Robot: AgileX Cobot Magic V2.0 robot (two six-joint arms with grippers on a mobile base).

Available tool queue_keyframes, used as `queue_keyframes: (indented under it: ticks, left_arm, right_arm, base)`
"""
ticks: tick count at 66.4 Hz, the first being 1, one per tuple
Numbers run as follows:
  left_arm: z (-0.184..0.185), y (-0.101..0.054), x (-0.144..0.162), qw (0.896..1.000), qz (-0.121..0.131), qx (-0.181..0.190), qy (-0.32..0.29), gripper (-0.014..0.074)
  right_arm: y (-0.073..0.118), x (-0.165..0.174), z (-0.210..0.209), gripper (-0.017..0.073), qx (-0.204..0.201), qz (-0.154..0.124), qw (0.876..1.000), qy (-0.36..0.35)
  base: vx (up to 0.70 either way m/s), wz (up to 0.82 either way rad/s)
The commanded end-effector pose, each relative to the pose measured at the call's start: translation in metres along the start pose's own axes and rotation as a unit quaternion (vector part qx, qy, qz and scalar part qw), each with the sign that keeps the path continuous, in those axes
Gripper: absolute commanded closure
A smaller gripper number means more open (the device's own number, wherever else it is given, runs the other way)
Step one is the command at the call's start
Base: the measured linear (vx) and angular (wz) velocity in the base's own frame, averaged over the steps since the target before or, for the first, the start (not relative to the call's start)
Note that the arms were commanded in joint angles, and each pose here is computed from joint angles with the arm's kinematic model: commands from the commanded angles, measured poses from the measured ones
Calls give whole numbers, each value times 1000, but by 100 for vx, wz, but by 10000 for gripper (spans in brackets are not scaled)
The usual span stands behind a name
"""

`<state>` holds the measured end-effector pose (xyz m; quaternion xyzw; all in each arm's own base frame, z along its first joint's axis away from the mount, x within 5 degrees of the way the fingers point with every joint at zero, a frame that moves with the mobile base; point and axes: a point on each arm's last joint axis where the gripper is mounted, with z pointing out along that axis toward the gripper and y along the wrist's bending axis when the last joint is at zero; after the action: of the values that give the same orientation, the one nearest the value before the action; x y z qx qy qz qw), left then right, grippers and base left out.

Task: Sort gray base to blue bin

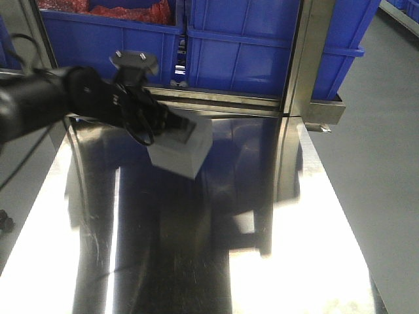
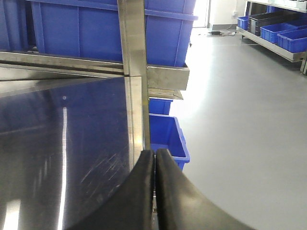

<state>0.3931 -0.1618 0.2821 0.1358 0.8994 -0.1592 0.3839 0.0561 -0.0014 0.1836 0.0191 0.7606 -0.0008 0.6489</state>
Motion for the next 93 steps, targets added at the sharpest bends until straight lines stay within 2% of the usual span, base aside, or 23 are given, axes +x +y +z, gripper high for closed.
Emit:
queue_keyframes:
  ticks: [1,14,33,45,56,66,83,93]
  left_arm:
    - [-60,-10,-29,991,1,1,-136,601]
    - [-113,-8,-6,974,-3,-16,-228,601]
    - [-189,-6,39,935,-6,-31,-353,600]
    - [-222,-5,77,927,-6,-27,-374,600]
    - [-250,-5,107,915,-6,-21,-403,600]
    - [-265,-5,132,910,-5,-14,-414,600]
    - [-291,-4,170,886,-2,-5,-463,600]
    - [-301,-4,182,875,-1,0,-485,600]
  right_arm:
    - [0,-5,1,564,2,-8,1000,-27]
    - [0,-5,1,564,2,-8,1000,-27]
    - [0,-5,1,564,2,-8,1000,-27]
    - [0,-5,1,564,2,-8,1000,-27]
    - [0,-5,1,564,2,-8,1000,-27]
    - [0,-5,1,564,2,-8,1000,-27]
    - [0,-5,1,564,2,-8,1000,-27]
    - [0,-5,1,564,2,-8,1000,-27]
  base:
    - [0,0]
    - [0,0]
    - [0,0]
    - [0,0]
    - [0,0]
    - [0,0]
    - [0,0]
    - [0,0]
